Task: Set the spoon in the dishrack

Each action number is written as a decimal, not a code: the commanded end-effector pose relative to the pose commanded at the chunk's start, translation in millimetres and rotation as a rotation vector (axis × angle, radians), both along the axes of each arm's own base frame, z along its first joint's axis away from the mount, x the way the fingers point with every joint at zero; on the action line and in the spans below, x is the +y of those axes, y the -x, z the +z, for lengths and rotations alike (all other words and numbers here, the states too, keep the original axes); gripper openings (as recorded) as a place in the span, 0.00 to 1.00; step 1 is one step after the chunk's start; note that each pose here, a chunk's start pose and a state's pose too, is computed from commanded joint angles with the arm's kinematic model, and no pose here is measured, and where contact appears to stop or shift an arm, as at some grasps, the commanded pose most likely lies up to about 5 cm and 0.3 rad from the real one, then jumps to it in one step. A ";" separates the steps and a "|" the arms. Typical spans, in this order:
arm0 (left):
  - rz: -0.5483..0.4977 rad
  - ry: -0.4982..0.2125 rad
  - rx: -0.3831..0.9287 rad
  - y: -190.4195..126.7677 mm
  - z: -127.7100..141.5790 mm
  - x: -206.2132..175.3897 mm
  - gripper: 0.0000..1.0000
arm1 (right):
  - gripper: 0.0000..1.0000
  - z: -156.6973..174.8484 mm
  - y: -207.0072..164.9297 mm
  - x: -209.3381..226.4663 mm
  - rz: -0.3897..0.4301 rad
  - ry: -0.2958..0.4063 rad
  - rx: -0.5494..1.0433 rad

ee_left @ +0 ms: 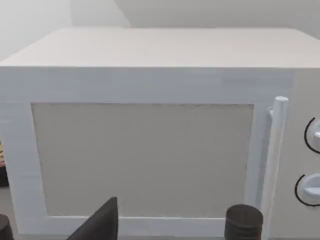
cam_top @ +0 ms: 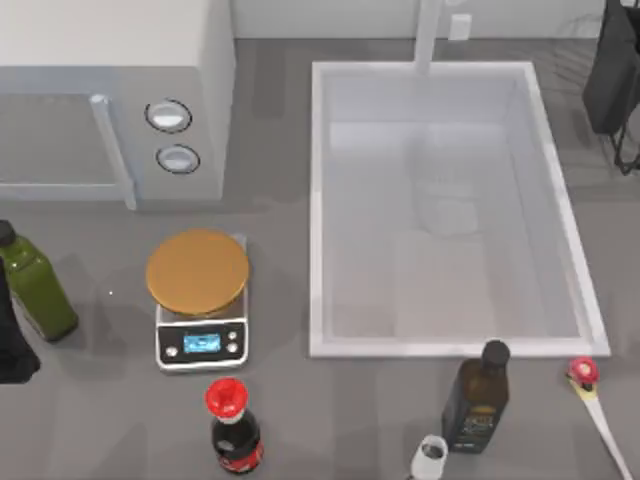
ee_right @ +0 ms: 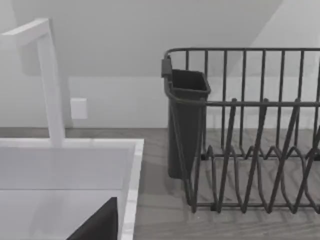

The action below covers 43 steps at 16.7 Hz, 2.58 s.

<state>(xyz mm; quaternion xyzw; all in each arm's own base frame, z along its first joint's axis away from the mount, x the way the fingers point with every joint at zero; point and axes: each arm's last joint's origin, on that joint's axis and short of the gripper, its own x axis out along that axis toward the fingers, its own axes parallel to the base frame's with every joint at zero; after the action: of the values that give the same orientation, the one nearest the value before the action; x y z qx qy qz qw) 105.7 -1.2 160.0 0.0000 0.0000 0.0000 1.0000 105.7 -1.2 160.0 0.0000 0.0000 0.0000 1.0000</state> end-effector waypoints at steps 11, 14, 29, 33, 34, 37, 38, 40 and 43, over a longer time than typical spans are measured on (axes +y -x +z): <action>0.000 0.000 0.000 0.0 0.0 0.0 1.00 | 1.00 35.1 -20.2 19.2 0.123 -0.040 0.542; 0.000 0.000 0.000 0.0 0.0 0.0 1.00 | 1.00 37.6 -41.9 33.9 0.155 -0.023 0.889; 0.000 0.000 0.000 0.0 0.0 0.0 1.00 | 1.00 33.0 -99.7 83.5 0.126 0.123 1.559; 0.000 0.000 0.000 0.0 0.0 0.0 1.00 | 1.00 15.2 -95.1 81.9 0.127 0.126 1.562; 0.000 0.000 0.000 0.0 0.0 0.0 1.00 | 1.00 5.0 -92.9 81.1 0.127 0.126 1.562; 0.000 0.000 0.000 0.0 0.0 0.0 1.00 | 1.00 -28.1 -87.2 79.5 0.128 0.127 1.561; 0.000 0.000 0.000 0.0 0.0 0.0 1.00 | 1.00 -37.5 -86.3 79.3 0.128 0.126 1.561; 0.000 0.000 0.000 0.0 0.0 0.0 1.00 | 1.00 -51.4 -87.8 79.9 0.128 0.125 1.558; 0.000 0.000 0.000 0.0 0.0 0.0 1.00 | 1.00 -64.0 -96.0 83.0 0.126 0.127 1.562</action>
<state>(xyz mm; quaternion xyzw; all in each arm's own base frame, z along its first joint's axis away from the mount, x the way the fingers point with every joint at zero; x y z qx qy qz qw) 105.7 -1.2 160.0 0.0000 0.0000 0.0000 1.0000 201.7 81.8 96.0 -0.0570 0.7031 0.0568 0.7065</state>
